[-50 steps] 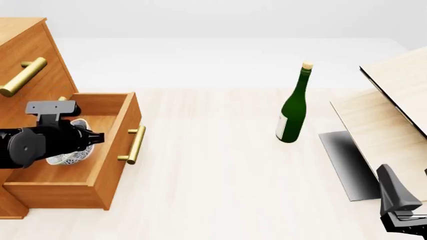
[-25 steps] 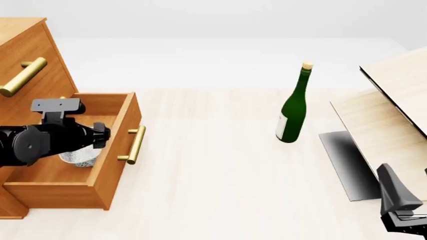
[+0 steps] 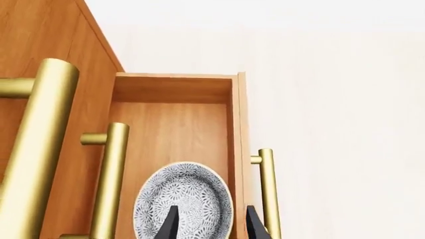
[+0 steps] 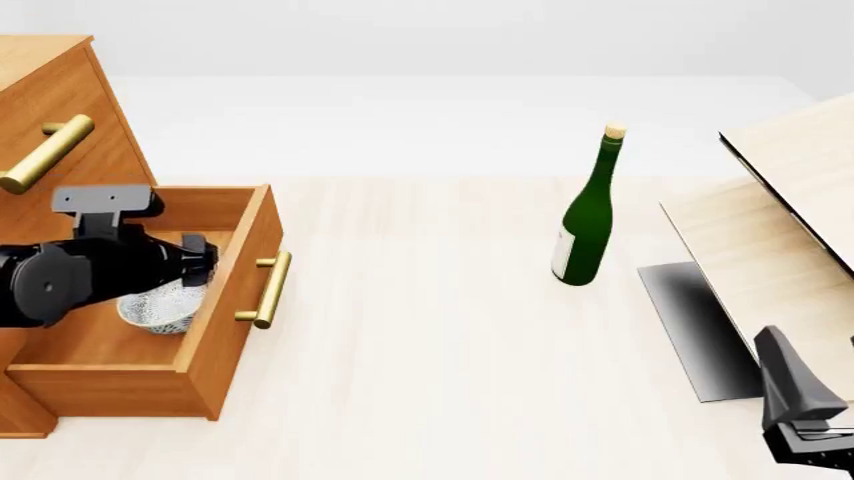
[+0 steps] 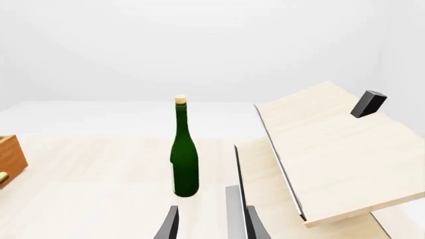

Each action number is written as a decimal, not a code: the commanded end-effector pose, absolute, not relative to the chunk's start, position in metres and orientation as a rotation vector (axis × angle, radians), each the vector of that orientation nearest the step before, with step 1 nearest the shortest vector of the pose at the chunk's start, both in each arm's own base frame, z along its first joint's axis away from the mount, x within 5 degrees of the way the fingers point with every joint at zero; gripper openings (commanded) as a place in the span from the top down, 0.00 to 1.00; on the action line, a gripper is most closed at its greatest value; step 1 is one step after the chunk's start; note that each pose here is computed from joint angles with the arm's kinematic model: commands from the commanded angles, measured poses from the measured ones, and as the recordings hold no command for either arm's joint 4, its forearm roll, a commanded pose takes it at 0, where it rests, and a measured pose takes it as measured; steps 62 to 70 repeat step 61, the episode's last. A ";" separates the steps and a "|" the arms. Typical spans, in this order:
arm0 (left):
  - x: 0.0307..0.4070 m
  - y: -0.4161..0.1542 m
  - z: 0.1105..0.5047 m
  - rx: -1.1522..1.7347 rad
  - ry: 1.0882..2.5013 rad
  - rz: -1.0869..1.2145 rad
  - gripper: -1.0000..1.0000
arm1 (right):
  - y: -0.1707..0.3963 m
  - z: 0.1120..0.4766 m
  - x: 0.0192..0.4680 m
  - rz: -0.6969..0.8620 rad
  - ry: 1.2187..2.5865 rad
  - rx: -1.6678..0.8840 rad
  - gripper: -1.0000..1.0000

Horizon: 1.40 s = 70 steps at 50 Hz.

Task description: Put the bowl in the bottom drawer of the cabinet.

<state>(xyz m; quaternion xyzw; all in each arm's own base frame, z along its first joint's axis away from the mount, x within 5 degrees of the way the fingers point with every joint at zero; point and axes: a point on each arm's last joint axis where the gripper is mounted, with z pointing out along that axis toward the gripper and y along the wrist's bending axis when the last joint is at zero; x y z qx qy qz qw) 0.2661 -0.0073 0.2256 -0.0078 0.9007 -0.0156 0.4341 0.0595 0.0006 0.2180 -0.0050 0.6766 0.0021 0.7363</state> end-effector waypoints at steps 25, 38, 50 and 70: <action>0.249 -0.028 0.267 -0.125 2.064 -0.212 0.00 | 0.001 0.219 0.059 0.005 1.486 -0.011 0.00; 0.241 -0.043 0.295 -0.051 2.009 -0.258 0.00 | 0.001 0.219 0.059 0.005 1.486 -0.011 0.00; 0.239 -0.047 0.310 -0.009 1.974 -0.261 0.00 | 0.001 0.219 0.059 0.005 1.486 -0.011 0.00; 0.229 -0.043 0.326 0.005 1.925 -0.245 0.00 | 0.001 0.219 0.059 0.005 1.486 -0.011 0.00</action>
